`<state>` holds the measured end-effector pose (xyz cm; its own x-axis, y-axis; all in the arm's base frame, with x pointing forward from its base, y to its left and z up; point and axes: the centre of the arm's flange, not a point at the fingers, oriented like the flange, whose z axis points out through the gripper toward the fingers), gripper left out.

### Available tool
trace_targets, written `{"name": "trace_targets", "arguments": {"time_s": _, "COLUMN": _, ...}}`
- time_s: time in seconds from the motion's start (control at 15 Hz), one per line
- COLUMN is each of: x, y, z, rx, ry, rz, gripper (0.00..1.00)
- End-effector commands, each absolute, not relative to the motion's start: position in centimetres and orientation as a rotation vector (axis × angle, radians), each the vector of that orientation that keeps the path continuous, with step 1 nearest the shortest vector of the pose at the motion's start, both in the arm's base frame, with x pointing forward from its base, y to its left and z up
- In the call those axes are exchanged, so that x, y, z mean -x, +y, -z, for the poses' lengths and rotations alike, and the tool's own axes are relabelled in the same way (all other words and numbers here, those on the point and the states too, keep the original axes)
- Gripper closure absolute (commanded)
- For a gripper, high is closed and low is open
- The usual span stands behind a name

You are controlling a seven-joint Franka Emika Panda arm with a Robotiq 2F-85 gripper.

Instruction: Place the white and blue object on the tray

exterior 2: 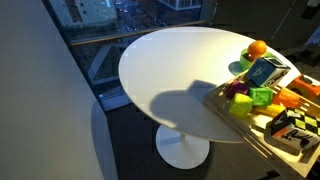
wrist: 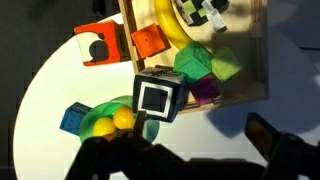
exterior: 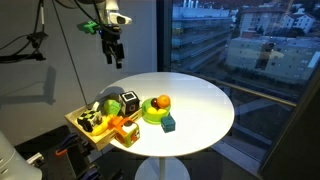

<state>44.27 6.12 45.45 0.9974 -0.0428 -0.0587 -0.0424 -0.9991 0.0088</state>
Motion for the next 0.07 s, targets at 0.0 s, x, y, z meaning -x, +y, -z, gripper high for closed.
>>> {"name": "trace_targets", "arguments": {"time_s": 0.0, "x": -44.27, "y": 6.10, "z": -45.45, "rx": -3.132, "ry": -0.066, "rz": 0.092, "gripper": 0.00}}
